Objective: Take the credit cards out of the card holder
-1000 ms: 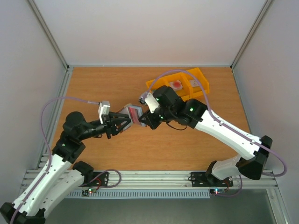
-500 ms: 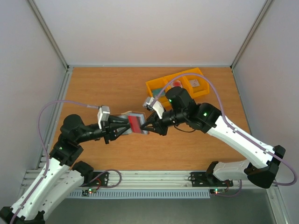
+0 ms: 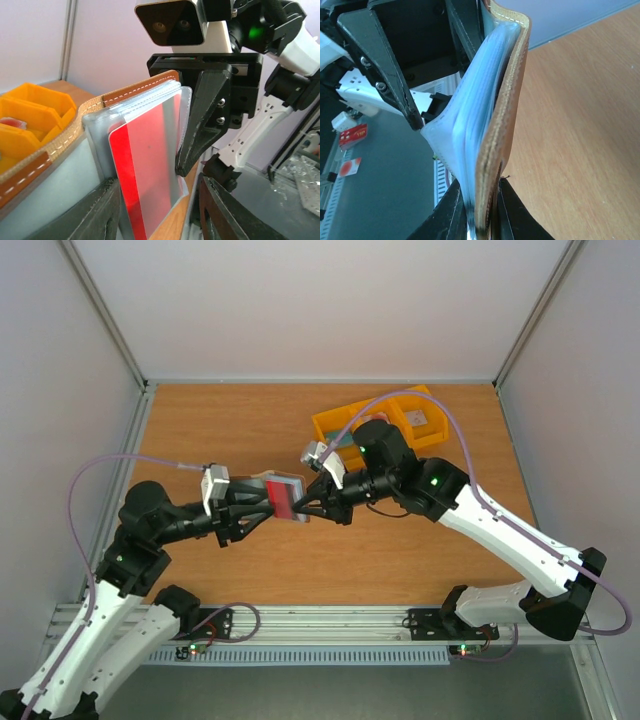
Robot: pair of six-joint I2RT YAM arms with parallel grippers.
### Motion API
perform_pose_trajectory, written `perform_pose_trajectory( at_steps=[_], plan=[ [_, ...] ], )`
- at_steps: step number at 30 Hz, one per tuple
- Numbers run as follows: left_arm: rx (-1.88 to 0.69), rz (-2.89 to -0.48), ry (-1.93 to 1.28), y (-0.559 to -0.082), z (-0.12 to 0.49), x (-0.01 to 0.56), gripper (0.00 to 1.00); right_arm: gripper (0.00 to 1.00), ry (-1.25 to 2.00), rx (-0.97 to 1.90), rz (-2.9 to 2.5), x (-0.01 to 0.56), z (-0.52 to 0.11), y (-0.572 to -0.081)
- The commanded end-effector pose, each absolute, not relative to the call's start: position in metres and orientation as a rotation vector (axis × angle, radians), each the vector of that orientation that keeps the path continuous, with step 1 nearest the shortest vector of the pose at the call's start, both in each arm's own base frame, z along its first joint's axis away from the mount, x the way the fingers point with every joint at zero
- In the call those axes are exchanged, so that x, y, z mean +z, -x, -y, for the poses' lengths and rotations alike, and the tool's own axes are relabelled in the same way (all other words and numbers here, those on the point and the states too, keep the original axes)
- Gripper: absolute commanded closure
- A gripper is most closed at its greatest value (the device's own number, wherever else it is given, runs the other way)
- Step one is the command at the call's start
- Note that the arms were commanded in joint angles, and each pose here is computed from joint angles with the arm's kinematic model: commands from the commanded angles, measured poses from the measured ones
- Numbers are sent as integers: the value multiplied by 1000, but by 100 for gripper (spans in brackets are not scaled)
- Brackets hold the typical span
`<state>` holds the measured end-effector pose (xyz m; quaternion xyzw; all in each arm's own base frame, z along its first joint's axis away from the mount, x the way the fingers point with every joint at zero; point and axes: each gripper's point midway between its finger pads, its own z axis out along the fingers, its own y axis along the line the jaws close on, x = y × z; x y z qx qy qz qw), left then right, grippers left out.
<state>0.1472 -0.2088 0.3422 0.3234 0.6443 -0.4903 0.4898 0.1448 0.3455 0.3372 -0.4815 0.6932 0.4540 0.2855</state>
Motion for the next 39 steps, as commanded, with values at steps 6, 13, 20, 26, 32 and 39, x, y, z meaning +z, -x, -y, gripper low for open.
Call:
perform_pose_trajectory(
  at_steps=[6,13,20,26,32,39],
  plan=[
    [-1544,-1439,-902,-115,220,376,53,99,1516,1448,-1391,410,-344,-86],
    [-1533,-1442,-924,-113,221,382,57,99,1492,1398,-1372,419,-351,-97],
    [-1499,-1424,-948,-109,219,379,99,99,1453,1350,-1407,414,-352,-106],
    [-1528,-1415,-937,-106,218,380,100,98,1432,1299,-1446,408,-343,-108],
    [-1478,-1478,-826,-125,217,374,100,40,1429,1336,-1535,391,-348,-110],
    [-1459,-1459,-846,-123,216,374,100,40,1390,1313,-1573,376,-345,-113]
  ],
)
